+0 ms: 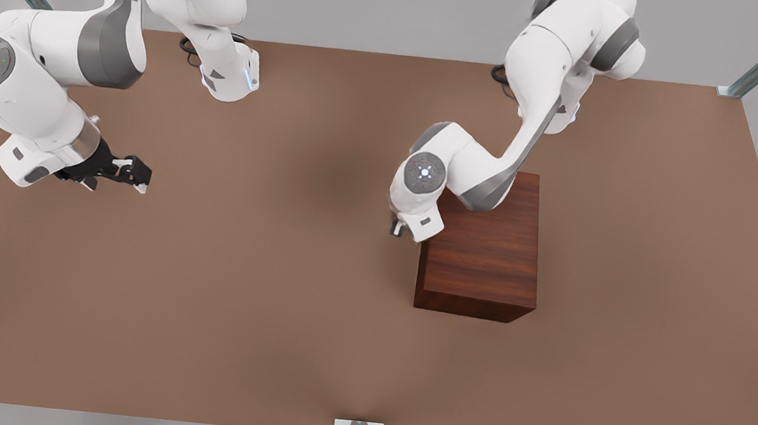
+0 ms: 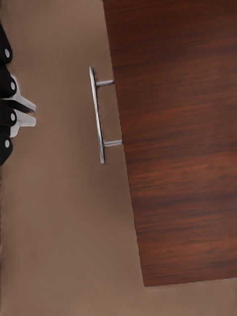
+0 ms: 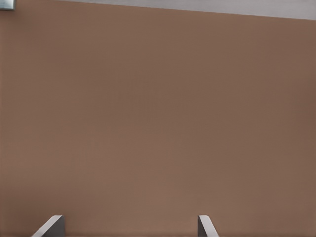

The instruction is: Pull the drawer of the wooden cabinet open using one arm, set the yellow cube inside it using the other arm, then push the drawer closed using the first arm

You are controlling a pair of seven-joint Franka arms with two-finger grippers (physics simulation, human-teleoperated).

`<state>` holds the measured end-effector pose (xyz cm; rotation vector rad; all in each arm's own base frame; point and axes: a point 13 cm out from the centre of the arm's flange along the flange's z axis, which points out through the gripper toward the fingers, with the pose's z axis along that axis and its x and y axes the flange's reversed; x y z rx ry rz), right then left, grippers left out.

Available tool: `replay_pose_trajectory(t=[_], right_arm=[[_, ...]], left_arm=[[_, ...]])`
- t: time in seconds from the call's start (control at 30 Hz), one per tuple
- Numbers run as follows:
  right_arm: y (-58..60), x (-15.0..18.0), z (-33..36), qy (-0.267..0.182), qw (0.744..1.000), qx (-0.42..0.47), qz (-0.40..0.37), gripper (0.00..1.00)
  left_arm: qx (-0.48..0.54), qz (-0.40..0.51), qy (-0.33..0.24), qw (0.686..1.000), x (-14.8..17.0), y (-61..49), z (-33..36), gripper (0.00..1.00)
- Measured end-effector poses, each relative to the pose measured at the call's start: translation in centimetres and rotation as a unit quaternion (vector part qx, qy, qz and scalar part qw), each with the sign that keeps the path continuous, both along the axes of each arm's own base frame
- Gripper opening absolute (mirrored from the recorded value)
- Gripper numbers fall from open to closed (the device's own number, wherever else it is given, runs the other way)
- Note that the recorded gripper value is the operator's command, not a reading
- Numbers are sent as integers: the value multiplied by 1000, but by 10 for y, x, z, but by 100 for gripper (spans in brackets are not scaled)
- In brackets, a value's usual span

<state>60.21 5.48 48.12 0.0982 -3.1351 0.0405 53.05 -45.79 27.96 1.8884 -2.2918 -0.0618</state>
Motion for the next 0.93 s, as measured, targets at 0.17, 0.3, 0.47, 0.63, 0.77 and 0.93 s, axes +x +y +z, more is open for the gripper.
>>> replay_pose_trajectory(t=[0.17,0.3,0.47,0.63,0.77,0.93], right_arm=[[1,0,-1,1,1000,0,5,100],[2,0,-1,1,1000,0,7,100],[4,1,1,-2,1000,0,11,100],[15,14,5,-11,1000,6,22,100],[32,16,13,-19,999,10,36,100],[37,13,14,-19,999,11,39,100]], left_arm=[[8,24,-35,999,106,186,66,100],[14,-43,-90,995,109,310,171,100],[14,-180,-110,977,84,367,230,100],[5,-318,-93,943,74,372,225,100],[-6,-400,-80,913,74,380,216,100],[-18,-482,-73,873,72,380,212,100]])
